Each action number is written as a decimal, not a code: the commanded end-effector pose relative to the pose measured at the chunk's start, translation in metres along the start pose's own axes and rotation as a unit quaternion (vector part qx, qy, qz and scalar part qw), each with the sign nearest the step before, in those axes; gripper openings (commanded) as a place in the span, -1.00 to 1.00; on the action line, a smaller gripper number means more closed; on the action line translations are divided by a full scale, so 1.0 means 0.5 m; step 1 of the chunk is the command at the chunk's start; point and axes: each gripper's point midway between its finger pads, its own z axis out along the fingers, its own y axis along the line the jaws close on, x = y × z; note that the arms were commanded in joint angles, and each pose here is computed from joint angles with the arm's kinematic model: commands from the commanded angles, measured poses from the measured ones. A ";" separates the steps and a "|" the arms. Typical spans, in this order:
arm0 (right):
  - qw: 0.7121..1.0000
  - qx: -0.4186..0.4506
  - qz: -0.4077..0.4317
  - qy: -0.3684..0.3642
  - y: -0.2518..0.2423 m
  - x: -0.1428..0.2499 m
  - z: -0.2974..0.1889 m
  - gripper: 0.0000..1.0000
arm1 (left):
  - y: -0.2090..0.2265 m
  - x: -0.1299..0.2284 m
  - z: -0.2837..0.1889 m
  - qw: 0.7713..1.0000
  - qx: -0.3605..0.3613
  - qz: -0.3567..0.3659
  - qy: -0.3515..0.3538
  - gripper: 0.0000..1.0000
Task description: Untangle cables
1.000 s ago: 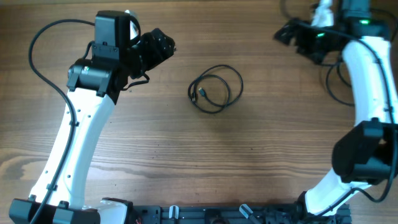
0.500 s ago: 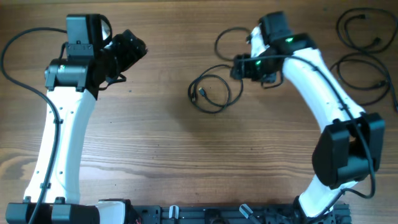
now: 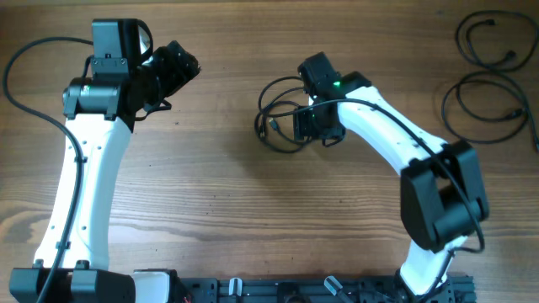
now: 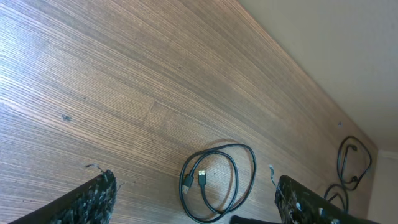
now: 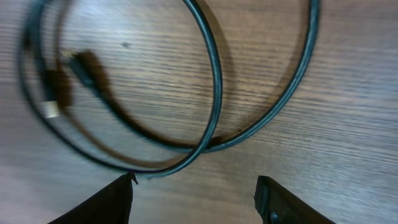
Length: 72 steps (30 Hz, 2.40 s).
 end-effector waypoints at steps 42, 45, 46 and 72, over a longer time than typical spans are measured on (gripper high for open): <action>0.983 0.155 0.074 0.071 -0.130 0.065 0.076 -0.53 | 0.009 -0.006 0.007 1.000 -0.012 0.010 -0.004 0.72; 0.983 0.151 0.076 0.067 -0.127 0.060 0.078 -0.76 | 0.010 -0.005 0.007 1.000 -0.012 0.010 -0.003 0.72; 0.984 0.150 0.076 0.065 -0.126 0.058 0.078 -0.86 | 0.010 -0.004 0.007 1.000 -0.013 0.010 -0.002 0.72; 0.963 0.006 0.167 -0.210 -0.259 -0.033 -0.391 -0.91 | 0.011 -0.003 0.008 1.000 -0.013 0.009 -0.001 0.79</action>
